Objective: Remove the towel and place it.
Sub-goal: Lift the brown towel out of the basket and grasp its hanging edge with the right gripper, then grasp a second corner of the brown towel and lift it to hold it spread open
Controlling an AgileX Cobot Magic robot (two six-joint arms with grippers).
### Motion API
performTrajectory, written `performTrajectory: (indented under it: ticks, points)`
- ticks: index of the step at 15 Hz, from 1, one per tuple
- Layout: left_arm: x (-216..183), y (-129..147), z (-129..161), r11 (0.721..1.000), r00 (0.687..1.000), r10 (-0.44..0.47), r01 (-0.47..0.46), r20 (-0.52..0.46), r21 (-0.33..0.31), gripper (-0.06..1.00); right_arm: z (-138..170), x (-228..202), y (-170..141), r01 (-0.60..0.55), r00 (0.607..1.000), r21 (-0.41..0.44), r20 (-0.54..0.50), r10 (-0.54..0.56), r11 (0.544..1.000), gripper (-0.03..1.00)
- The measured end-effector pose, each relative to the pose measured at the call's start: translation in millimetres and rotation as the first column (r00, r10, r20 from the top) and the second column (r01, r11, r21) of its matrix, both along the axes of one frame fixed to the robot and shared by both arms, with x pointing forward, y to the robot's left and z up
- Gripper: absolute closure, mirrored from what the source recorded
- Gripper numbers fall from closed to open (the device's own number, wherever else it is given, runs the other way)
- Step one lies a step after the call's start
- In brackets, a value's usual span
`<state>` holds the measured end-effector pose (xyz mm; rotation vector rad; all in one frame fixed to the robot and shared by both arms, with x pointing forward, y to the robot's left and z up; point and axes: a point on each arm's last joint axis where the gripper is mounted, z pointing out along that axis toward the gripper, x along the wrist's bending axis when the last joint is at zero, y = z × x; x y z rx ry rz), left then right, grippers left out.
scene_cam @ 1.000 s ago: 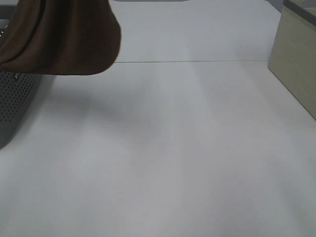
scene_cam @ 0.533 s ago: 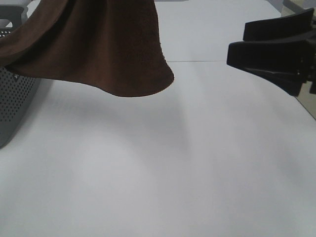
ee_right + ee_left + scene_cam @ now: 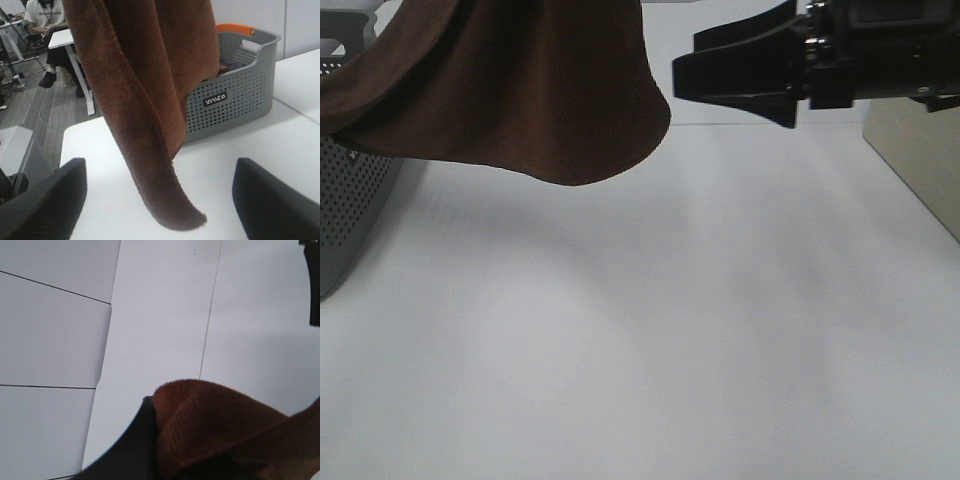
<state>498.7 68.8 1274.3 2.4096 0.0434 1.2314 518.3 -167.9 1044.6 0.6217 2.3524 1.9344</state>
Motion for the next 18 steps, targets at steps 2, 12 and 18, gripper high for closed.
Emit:
performTrajectory:
  ticks: [2,12,18]
  points:
    - [0.0,0.0,0.1,1.000,1.000,0.000,0.000,0.001,-0.001,0.94,-2.8,5.7,22.0,-0.064,0.998,-0.035,-0.009,0.063,0.997,0.20]
    - [8.2,-8.5,-7.6,1.000,1.000,0.002,-0.002,0.001,-0.003,0.94,-20.6,3.9,49.2,-0.131,0.991,-0.157,-0.049,0.125,0.979,0.70]
    - [8.3,-8.4,-7.6,1.000,1.000,0.009,-0.009,-0.001,-0.010,0.94,-19.1,1.6,49.7,-0.168,0.984,-0.165,-0.084,0.155,0.972,0.96]
